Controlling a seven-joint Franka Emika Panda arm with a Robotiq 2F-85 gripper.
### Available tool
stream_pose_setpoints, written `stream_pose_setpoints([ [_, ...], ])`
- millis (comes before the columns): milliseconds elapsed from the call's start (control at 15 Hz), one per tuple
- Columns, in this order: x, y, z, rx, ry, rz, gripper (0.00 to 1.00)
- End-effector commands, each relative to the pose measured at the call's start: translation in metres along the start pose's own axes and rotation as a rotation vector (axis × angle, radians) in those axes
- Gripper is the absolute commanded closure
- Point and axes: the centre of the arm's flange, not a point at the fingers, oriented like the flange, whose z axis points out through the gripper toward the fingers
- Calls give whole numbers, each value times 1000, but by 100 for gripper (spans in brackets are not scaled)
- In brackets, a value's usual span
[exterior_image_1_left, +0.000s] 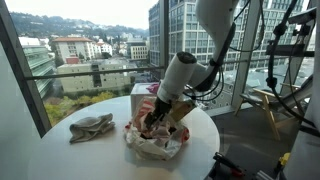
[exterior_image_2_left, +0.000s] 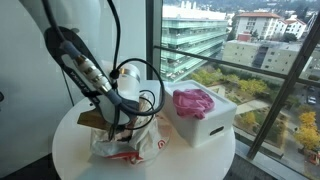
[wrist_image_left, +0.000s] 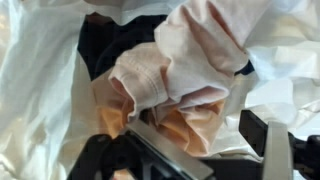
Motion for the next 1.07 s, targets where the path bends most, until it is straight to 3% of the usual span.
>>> stream_pose_setpoints([
  [0, 8, 14, -67, 81, 60, 17, 0],
  [333, 44, 27, -120, -50, 210, 71, 0],
  [667, 82, 72, -134, -267, 334, 249, 0],
  [800, 91, 94, -129, -352, 342, 316, 0],
  [1000, 102, 123, -111, -418, 329, 379, 0],
])
